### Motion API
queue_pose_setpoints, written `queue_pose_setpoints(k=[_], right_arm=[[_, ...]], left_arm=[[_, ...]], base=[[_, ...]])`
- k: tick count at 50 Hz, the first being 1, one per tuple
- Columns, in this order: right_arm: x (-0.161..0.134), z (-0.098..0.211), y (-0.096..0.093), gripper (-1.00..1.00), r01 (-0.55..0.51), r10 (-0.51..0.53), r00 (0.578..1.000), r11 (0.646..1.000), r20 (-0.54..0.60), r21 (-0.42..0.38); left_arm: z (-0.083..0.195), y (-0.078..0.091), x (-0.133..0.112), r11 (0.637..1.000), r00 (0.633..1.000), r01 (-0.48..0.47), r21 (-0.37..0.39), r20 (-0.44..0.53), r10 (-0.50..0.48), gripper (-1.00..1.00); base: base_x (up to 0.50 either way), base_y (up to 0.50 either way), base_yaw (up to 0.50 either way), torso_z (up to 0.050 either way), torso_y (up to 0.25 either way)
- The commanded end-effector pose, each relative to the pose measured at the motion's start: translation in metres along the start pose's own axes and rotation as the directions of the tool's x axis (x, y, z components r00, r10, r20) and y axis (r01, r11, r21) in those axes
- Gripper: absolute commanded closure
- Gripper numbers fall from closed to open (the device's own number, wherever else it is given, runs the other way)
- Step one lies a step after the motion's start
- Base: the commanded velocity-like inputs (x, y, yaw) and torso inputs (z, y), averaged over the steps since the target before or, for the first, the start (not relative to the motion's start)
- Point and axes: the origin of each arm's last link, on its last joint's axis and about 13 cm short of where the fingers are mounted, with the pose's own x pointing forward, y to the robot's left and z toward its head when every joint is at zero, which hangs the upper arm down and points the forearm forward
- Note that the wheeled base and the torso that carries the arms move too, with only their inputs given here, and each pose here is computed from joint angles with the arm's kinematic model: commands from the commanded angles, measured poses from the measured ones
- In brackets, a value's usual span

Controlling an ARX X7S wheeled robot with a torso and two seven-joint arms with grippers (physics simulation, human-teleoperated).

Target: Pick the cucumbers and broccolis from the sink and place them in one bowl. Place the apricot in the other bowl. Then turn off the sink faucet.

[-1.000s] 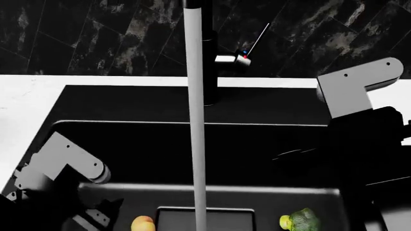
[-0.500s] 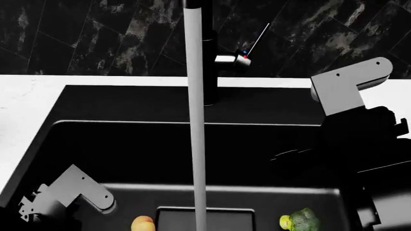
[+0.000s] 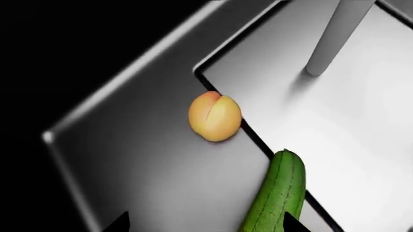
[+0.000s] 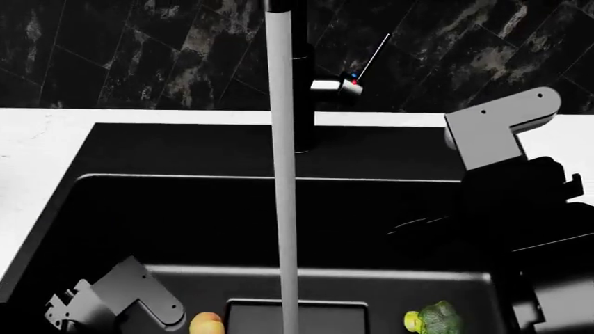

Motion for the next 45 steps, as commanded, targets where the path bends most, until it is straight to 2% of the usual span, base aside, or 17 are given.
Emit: queue_pose_setpoints(k=[1,7,11,16,17,18,45], right_arm=[[0.004,-0.001,0.004,-1.00,-0.021,0.021,1.000,1.000,0.016,0.018],[0.005,-0.004,0.003,-1.00,-0.027,0.027,0.999,0.999,0.021,0.025],[0.006,-0.005,0.001,-1.00,-0.027,0.026,0.999,0.999,0.025,0.032],[0.007,-0.006,0.004,-1.00,-0.036,0.035,0.999,0.999,0.026,0.031],[0.008,-0.005,0.005,-1.00,-0.044,0.044,0.999,0.999,0.031,0.027],[0.008,-0.004,0.005,-1.00,-0.044,0.043,0.999,0.999,0.031,0.027],[0.009,-0.012,0.004,-1.00,-0.051,0.050,0.998,0.998,0.029,0.038]], left_arm=[[0.011,-0.001,0.012,0.998,0.998,0.053,0.032,-0.034,-0.052,-1.00],[0.011,-0.007,0.022,0.996,0.995,0.069,0.064,-0.079,-0.063,-1.00],[0.011,-0.018,0.020,0.989,0.989,0.108,0.102,-0.111,-0.097,-1.00],[0.011,-0.016,0.026,0.989,0.987,0.103,0.106,-0.130,-0.089,-1.00],[0.007,-0.021,0.033,0.985,0.979,0.126,0.122,-0.175,-0.104,-1.00],[0.007,-0.021,0.033,0.983,0.978,0.132,0.126,-0.180,-0.108,-1.00],[0.000,-0.023,0.067,0.976,0.952,0.154,0.155,-0.287,-0.105,-1.00]], base=[[0.00,0.00,0.00,0.000,0.000],[0.00,0.00,0.00,0.000,0.000],[0.00,0.00,0.00,0.000,0.000],[0.00,0.00,0.00,0.000,0.000],[0.00,0.00,0.00,0.000,0.000],[0.00,0.00,0.00,0.000,0.000],[0.00,0.00,0.00,0.000,0.000]])
